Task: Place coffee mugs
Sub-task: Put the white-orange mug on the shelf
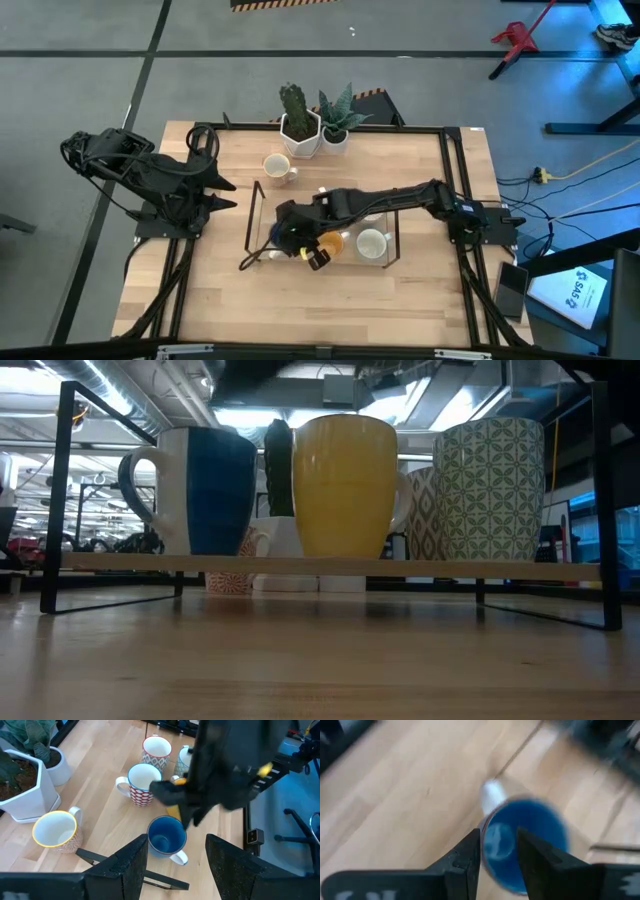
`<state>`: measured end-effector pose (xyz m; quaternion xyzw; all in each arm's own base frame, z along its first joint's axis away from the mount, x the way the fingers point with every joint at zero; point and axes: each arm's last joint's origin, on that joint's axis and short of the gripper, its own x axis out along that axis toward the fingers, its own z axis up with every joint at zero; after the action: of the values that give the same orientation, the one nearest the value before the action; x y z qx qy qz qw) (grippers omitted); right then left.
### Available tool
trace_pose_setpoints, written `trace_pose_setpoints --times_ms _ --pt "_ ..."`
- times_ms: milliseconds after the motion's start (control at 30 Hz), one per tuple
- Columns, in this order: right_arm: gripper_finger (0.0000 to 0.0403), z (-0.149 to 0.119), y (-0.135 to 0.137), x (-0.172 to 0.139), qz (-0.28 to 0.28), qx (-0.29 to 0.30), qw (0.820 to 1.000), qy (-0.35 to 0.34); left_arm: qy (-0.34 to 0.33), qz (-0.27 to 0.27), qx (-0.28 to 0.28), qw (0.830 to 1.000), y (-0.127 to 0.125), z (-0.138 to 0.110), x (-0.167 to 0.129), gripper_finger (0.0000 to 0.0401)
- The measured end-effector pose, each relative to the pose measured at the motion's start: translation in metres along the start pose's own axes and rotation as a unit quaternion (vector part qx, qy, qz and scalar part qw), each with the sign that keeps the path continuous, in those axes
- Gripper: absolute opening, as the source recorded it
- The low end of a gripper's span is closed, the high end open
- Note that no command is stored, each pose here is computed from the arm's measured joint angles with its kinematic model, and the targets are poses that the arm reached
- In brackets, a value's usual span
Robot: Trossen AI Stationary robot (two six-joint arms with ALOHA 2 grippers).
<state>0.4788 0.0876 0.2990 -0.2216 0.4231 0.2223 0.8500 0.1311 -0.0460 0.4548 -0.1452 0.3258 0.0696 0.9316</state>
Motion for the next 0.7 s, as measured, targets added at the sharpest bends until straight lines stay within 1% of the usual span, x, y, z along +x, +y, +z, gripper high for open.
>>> trace_pose_setpoints --times_ms 67,133,200,267,300,333,400,467,567,700 --pt "0.0108 0.006 -0.002 -0.016 -0.013 -0.011 0.999 -0.03 -0.001 0.0 0.0 1.0 0.0 0.0 -0.001 0.0194" --pt "0.0108 0.012 -0.005 -0.032 -0.047 -0.023 0.997 -0.056 -0.002 -0.001 -0.001 1.0 0.001 0.0 -0.002 0.0194" --pt "0.0108 0.017 -0.013 -0.049 -0.119 -0.023 0.99 -0.069 -0.003 -0.001 0.001 1.0 0.001 0.0 -0.002 0.0194" --pt "0.0108 0.016 -0.026 -0.064 -0.201 -0.021 0.978 -0.06 -0.004 -0.001 0.007 1.0 0.001 0.0 -0.002 0.0194" --pt "0.0108 0.014 -0.034 -0.069 -0.23 -0.02 0.971 -0.058 -0.004 -0.001 0.009 1.0 0.002 0.0 -0.003 0.0194" --pt "0.0108 0.01 -0.044 -0.071 -0.244 -0.021 0.968 -0.054 -0.004 -0.001 0.01 1.0 0.002 -0.001 -0.003 0.0194" --pt "0.0108 -0.002 -0.064 -0.07 -0.245 -0.014 0.968 -0.053 -0.006 -0.002 0.01 1.0 0.003 -0.001 -0.005 0.0194" --pt "0.0108 -0.015 -0.085 -0.062 -0.231 -0.007 0.971 -0.057 -0.004 0.0 0.012 1.0 0.004 -0.002 -0.006 0.0194" --pt "0.0108 -0.04 -0.113 -0.043 -0.209 0.013 0.977 -0.038 0.004 0.005 0.024 1.0 0.006 -0.004 -0.007 0.0194" --pt "0.0108 -0.069 -0.139 -0.023 -0.195 0.031 0.98 -0.01 0.002 0.006 0.026 1.0 0.01 -0.006 -0.013 0.0194"
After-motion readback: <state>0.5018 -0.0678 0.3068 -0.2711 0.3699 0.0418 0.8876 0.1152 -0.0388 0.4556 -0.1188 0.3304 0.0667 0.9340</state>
